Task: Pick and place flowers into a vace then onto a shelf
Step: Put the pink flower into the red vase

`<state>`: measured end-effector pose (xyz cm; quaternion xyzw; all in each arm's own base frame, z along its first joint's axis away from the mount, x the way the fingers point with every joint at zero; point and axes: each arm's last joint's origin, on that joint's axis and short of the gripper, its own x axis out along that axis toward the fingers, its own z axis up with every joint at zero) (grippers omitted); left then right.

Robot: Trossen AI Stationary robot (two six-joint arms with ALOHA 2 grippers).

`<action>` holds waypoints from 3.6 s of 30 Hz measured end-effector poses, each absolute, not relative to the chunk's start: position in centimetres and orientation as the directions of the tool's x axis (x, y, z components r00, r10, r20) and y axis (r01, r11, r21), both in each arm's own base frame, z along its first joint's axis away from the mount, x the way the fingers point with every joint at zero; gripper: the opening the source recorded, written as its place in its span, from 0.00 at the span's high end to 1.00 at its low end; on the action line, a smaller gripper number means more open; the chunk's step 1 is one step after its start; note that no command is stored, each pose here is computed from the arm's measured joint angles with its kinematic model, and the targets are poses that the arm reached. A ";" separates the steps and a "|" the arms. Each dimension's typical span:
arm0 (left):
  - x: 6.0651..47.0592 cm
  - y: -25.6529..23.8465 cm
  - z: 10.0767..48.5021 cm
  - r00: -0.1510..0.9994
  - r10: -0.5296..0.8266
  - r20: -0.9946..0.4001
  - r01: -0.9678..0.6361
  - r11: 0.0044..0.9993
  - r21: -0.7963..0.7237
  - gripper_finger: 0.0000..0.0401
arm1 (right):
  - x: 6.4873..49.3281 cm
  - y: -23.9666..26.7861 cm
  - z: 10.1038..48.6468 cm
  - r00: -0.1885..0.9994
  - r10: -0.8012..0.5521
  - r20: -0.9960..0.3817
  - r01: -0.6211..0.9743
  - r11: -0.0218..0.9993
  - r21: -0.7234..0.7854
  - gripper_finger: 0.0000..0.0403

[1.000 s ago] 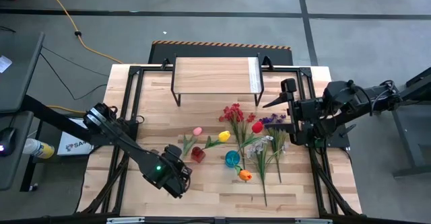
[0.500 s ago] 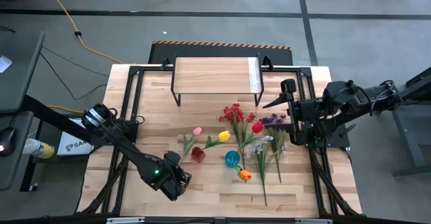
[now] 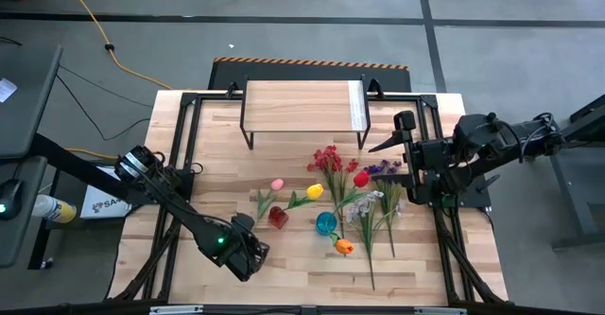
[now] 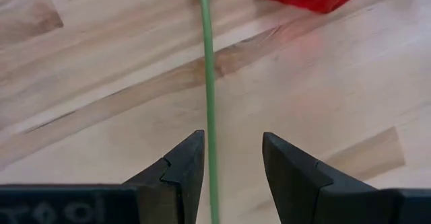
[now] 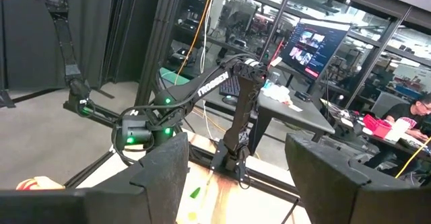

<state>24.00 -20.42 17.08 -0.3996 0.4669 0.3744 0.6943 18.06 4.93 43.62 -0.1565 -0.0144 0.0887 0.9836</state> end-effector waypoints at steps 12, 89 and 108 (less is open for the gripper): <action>25.5 -17.5 17.0 0.235 0.230 -0.944 -0.903 0.410 -0.125 0.54 | 18.1 4.9 43.6 0.984 0.179 0.001 -0.171 0.943 -0.285 0.41; 20.4 -21.7 30.1 0.417 0.485 -0.769 -0.902 0.325 -0.285 0.92 | 18.1 4.9 43.6 0.987 0.160 -0.001 -0.154 0.945 -0.289 0.41; 21.6 -21.7 36.4 0.742 0.589 -0.319 -0.668 0.682 -0.296 0.92 | 18.1 4.9 43.6 0.987 0.162 -0.002 -0.155 0.945 -0.289 0.41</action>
